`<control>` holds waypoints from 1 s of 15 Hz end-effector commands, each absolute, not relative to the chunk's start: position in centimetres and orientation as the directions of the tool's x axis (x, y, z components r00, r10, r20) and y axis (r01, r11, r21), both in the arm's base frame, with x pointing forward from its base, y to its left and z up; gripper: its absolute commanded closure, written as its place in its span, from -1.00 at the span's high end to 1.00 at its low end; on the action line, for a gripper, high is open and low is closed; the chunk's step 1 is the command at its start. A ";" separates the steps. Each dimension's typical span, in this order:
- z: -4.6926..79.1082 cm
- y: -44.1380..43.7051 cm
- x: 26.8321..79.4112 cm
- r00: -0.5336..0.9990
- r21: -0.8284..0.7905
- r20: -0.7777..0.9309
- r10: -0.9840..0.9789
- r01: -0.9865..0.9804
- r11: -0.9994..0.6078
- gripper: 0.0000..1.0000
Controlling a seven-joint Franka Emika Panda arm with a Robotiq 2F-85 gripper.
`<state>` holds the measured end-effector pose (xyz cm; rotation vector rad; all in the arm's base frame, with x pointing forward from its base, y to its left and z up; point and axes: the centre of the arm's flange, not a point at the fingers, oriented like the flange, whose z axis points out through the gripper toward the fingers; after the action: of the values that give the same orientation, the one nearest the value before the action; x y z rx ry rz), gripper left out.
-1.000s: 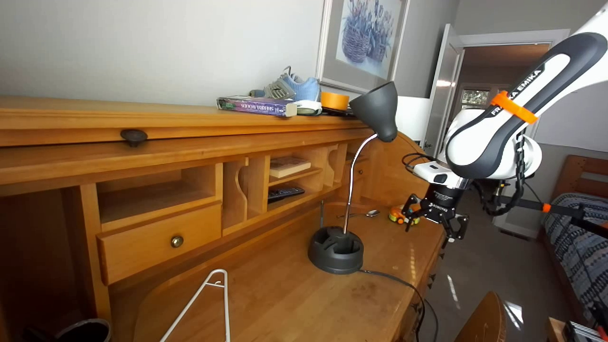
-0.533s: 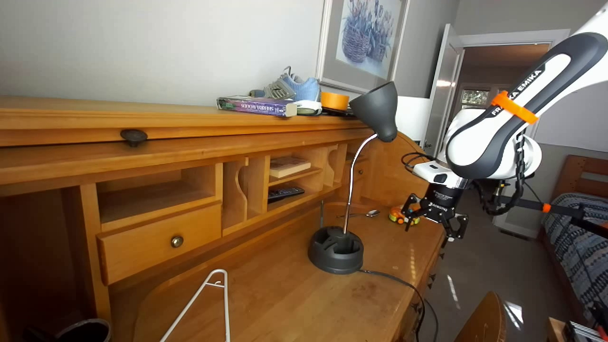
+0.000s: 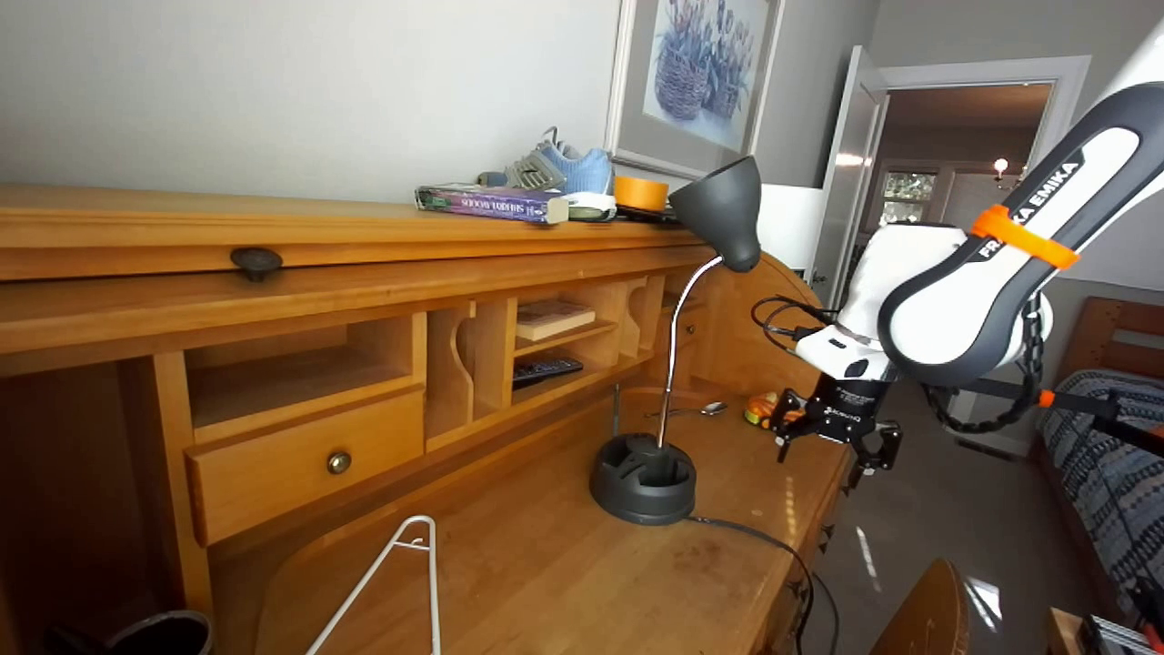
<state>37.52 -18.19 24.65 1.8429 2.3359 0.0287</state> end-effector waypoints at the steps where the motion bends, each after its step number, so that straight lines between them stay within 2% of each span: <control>1: 23.9 -15.2 37.1 -0.351 0.136 -0.206 0.913 0.914 0.382 1.00; 7: 23.4 -11.0 39.6 -0.572 0.159 -0.355 0.740 0.743 0.650 1.00; 15: 23.1 -7.2 42.8 -0.672 0.198 -0.448 0.590 0.569 0.798 1.00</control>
<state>41.75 -9.59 26.08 0.9294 2.5161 0.0437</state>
